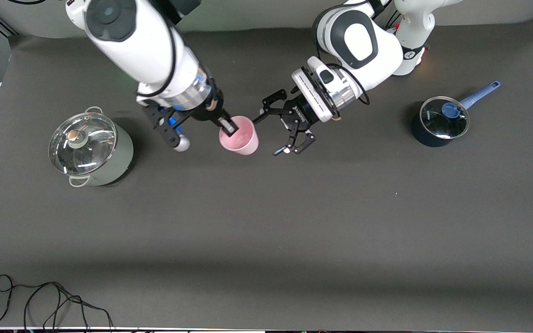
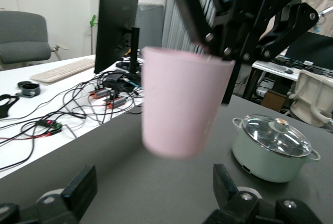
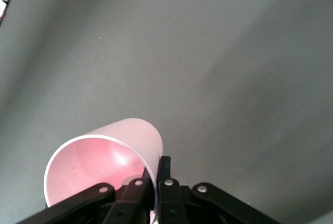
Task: Transfer pink cup from left to right arm
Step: 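Grasp the cup with the right gripper while the left gripper holds it, then open the left gripper and withdraw it while the right gripper holds the cup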
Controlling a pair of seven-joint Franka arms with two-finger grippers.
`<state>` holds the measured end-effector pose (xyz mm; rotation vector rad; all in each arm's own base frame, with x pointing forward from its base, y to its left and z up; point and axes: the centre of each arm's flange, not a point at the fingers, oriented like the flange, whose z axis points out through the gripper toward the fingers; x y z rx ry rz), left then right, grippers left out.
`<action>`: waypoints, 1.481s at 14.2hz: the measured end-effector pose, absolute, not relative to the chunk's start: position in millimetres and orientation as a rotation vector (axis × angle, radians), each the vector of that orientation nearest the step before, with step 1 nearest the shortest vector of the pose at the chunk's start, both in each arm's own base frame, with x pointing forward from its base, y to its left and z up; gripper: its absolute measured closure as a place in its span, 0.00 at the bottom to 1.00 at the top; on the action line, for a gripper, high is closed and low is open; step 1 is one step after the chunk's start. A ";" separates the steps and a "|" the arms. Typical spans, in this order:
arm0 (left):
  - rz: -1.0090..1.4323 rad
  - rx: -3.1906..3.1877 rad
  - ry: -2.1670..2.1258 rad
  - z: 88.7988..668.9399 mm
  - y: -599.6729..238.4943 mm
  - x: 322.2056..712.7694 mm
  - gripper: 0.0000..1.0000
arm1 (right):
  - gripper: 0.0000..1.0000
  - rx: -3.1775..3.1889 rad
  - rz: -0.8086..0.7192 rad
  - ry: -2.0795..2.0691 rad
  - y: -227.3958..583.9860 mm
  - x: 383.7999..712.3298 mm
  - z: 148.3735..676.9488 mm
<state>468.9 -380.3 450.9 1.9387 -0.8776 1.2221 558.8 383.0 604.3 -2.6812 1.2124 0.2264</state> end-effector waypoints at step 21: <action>1.180 2.221 -0.418 381.7 -210.7 603.5 0.00 | 0.96 -3.079 0.129 0.165 10.1 608.2 516.5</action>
